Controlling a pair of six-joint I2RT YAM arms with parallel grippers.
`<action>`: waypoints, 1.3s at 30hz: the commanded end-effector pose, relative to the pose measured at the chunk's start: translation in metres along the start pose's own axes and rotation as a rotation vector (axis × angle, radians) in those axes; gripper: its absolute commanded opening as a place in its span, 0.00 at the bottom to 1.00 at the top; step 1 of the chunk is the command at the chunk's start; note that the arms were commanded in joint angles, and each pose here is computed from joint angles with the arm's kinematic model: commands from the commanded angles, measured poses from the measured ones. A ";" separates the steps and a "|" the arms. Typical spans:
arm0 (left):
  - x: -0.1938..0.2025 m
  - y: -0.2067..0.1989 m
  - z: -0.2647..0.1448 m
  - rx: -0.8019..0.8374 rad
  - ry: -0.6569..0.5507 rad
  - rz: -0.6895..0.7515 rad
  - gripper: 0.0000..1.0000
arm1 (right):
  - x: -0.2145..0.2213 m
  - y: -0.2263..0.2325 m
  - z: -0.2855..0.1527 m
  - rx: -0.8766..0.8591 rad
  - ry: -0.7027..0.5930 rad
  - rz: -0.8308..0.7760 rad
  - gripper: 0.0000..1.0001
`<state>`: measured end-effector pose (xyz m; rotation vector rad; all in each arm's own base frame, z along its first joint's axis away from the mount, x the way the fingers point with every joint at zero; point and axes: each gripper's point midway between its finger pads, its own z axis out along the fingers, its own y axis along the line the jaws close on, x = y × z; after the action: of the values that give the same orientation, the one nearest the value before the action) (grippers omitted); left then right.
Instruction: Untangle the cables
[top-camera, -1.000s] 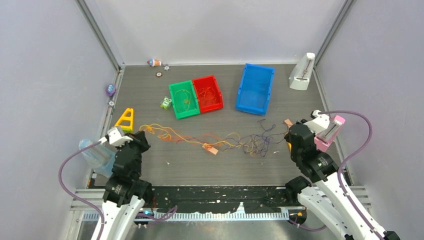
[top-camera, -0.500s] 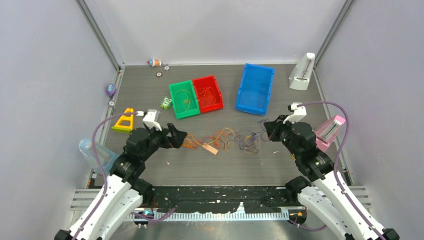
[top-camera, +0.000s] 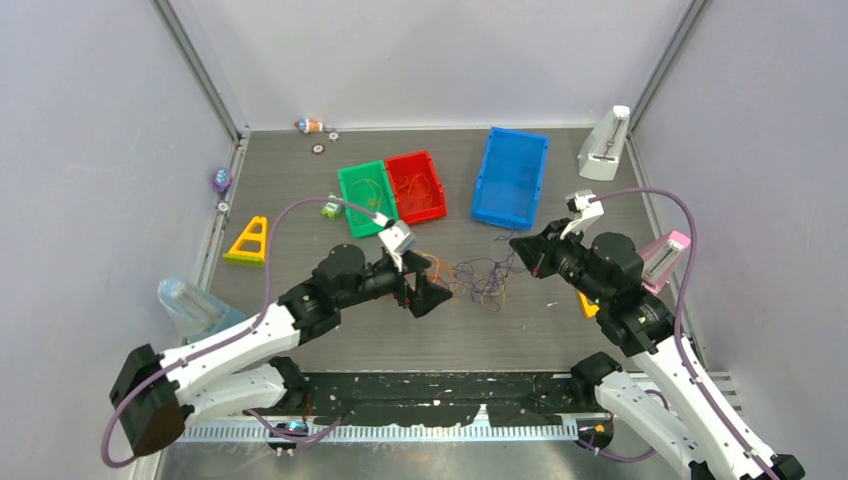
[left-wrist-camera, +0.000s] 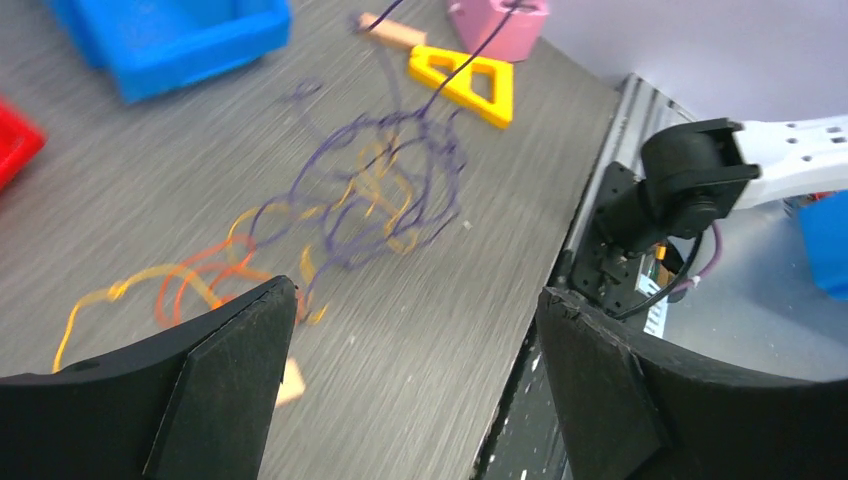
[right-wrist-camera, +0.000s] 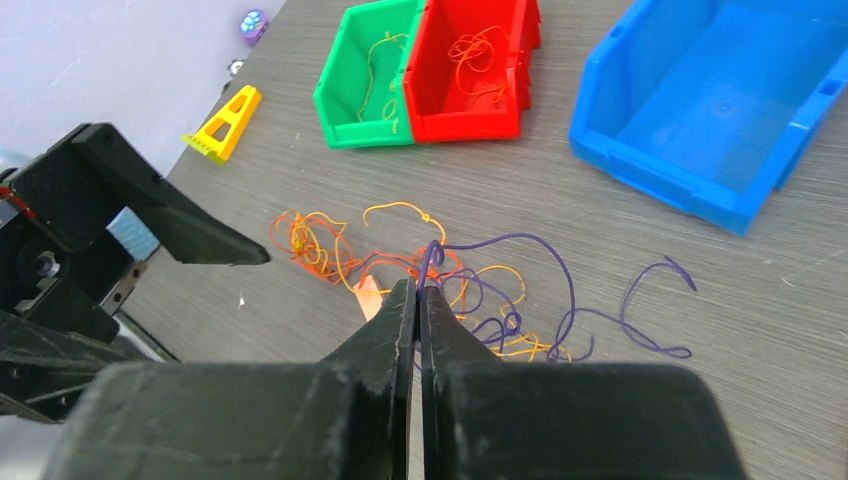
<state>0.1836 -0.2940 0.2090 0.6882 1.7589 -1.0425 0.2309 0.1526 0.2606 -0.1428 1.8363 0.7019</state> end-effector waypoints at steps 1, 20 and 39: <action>-0.059 -0.049 0.025 0.176 -0.153 0.172 0.91 | -0.022 0.024 -0.003 -0.109 -0.040 -0.026 0.05; -0.004 -0.030 0.150 0.114 0.040 0.053 0.86 | -0.047 0.043 -0.016 -0.162 -0.097 0.012 0.05; 0.103 0.063 0.092 -0.187 0.154 -0.243 0.11 | -0.192 0.004 -0.101 0.265 -0.536 0.039 0.05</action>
<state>0.2142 -0.3710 0.0539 0.6224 2.1329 -0.9397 0.2108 0.0878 0.4548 0.1206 1.4107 0.6036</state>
